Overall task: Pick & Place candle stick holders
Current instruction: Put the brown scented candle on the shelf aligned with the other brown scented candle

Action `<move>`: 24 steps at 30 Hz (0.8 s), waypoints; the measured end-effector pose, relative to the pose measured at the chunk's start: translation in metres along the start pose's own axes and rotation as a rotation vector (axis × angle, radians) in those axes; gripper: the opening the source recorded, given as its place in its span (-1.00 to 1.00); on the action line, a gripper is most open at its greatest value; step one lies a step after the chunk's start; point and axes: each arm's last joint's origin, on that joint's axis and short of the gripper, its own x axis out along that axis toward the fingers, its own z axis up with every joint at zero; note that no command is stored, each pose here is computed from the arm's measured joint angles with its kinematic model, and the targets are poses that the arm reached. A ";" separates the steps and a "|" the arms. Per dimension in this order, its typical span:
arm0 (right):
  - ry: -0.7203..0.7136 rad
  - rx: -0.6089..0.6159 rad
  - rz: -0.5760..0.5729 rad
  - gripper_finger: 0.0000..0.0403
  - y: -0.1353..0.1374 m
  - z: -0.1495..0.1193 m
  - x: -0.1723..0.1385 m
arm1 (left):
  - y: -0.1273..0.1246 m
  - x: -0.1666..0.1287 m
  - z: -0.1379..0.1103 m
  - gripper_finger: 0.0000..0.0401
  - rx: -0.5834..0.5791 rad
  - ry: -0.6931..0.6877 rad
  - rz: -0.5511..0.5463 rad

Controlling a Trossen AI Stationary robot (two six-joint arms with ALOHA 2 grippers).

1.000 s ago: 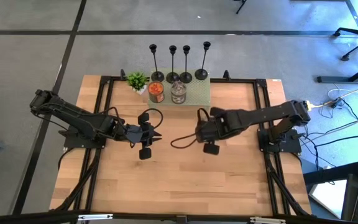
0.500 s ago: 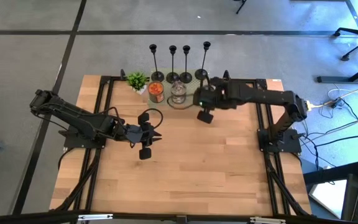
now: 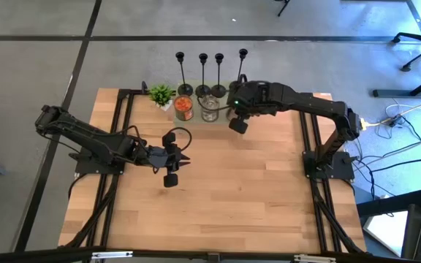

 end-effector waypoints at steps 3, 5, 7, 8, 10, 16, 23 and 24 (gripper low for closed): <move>0.004 0.012 -0.007 -0.91 -0.004 0.000 0.002 | 0.000 0.000 0.000 -0.71 0.000 0.000 0.000; 0.005 0.008 -0.010 -0.91 -0.006 0.000 0.002 | 0.000 0.000 0.000 -0.71 0.000 0.000 0.000; 0.005 0.006 -0.011 -0.91 -0.007 0.000 0.003 | 0.000 0.000 0.000 -0.71 0.000 0.000 0.000; 0.005 0.005 -0.010 -0.91 -0.007 0.000 0.003 | 0.000 0.000 0.000 -0.71 0.000 0.000 0.000; 0.005 0.004 0.003 -0.91 -0.007 0.000 0.003 | 0.000 0.000 0.000 -0.71 0.000 0.000 0.000; 0.004 0.008 0.012 -0.91 -0.007 0.001 0.003 | 0.000 0.000 0.000 -0.71 0.000 0.000 0.000; 0.010 -0.009 0.020 -0.91 -0.010 0.001 0.006 | 0.000 0.000 0.000 -0.71 0.000 0.000 0.000; 0.011 -0.016 0.025 -0.90 -0.009 0.002 0.007 | 0.000 0.000 0.000 -0.71 0.000 0.000 0.000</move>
